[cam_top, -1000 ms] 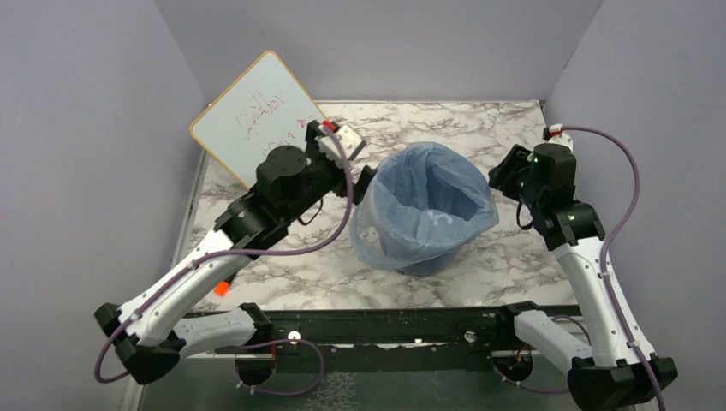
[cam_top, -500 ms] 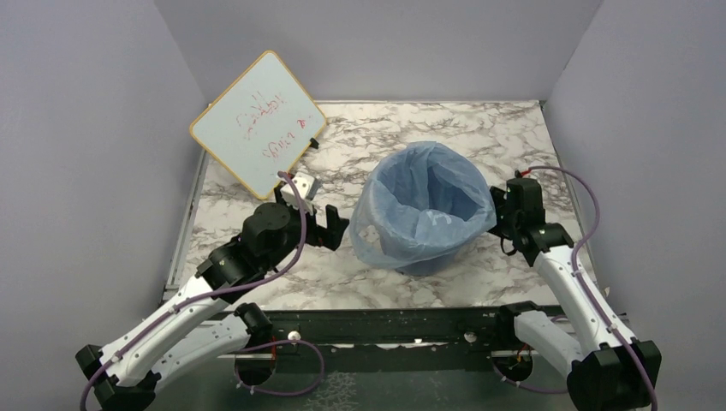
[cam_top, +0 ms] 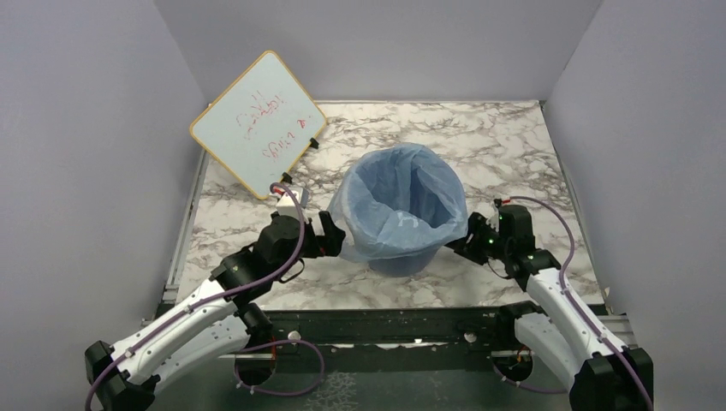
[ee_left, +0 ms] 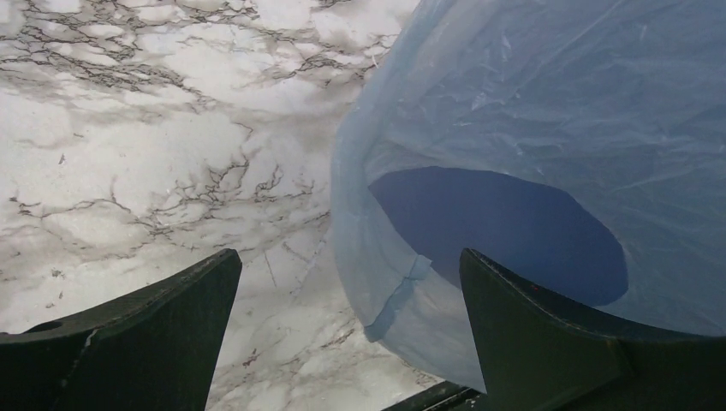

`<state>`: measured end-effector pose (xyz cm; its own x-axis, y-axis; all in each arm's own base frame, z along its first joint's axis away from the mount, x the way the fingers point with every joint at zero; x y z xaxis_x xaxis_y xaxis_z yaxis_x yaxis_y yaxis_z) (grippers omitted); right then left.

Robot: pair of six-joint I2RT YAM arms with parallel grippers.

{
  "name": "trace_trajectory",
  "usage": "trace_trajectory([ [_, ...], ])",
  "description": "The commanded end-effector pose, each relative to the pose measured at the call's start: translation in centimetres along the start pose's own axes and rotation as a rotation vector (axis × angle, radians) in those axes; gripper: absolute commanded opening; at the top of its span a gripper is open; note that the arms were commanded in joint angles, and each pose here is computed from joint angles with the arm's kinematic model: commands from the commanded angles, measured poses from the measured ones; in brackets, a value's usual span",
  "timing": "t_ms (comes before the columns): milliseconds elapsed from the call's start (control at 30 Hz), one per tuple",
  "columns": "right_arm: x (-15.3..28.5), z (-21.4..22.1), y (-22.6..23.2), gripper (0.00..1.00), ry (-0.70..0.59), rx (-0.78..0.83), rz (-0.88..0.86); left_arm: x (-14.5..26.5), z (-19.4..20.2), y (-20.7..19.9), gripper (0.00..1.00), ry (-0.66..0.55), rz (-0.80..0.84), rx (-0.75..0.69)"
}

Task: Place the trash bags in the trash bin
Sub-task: Place the trash bag in the trash bin.

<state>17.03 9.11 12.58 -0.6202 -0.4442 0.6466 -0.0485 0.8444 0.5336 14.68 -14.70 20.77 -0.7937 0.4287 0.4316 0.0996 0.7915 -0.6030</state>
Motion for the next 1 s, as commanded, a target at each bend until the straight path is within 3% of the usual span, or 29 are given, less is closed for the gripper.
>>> trace_trajectory([
  [0, -0.4, -0.4, 2.8, 0.57, -0.004, 0.043, -0.177, -0.8, -1.0, -0.7, 0.99, -0.066, 0.001, 0.035],
  [100, -0.8, 0.6, 4.3, 0.57, 0.030, 0.142, -0.284, -1.8, -1.4, -0.9, 0.99, -0.077, -0.033, -0.019],
  [300, -0.8, 2.1, 4.8, 0.57, 0.077, 0.234, -0.313, -2.2, -3.1, -0.8, 0.99, -0.194, -0.060, -0.092],
  [500, 0.7, 0.5, 1.8, 0.61, -0.062, 0.234, 0.040, -2.6, -3.5, 0.3, 0.99, -0.221, -0.102, -0.171],
  [667, 0.3, -0.6, 0.7, 0.63, -0.112, 0.145, 0.192, -2.9, -3.3, 1.3, 0.99, -0.212, -0.172, -0.125],
  [967, 0.5, -6.8, 1.1, 0.67, -0.338, 0.080, 0.201, -1.7, -2.6, 1.9, 0.99, -0.192, -0.164, -0.052],
])
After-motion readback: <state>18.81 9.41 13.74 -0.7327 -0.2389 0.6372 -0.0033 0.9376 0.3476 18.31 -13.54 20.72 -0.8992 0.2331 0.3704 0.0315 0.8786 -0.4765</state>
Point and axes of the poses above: each gripper's point midway between its finger pads, its own x axis back along the fingers, its own y axis along the line the jaws close on, z = x × y, the point moved 7 cm from there along x, back along the fingers, and after that the axes turned 15 degrees about x, right-handed, at the moved point
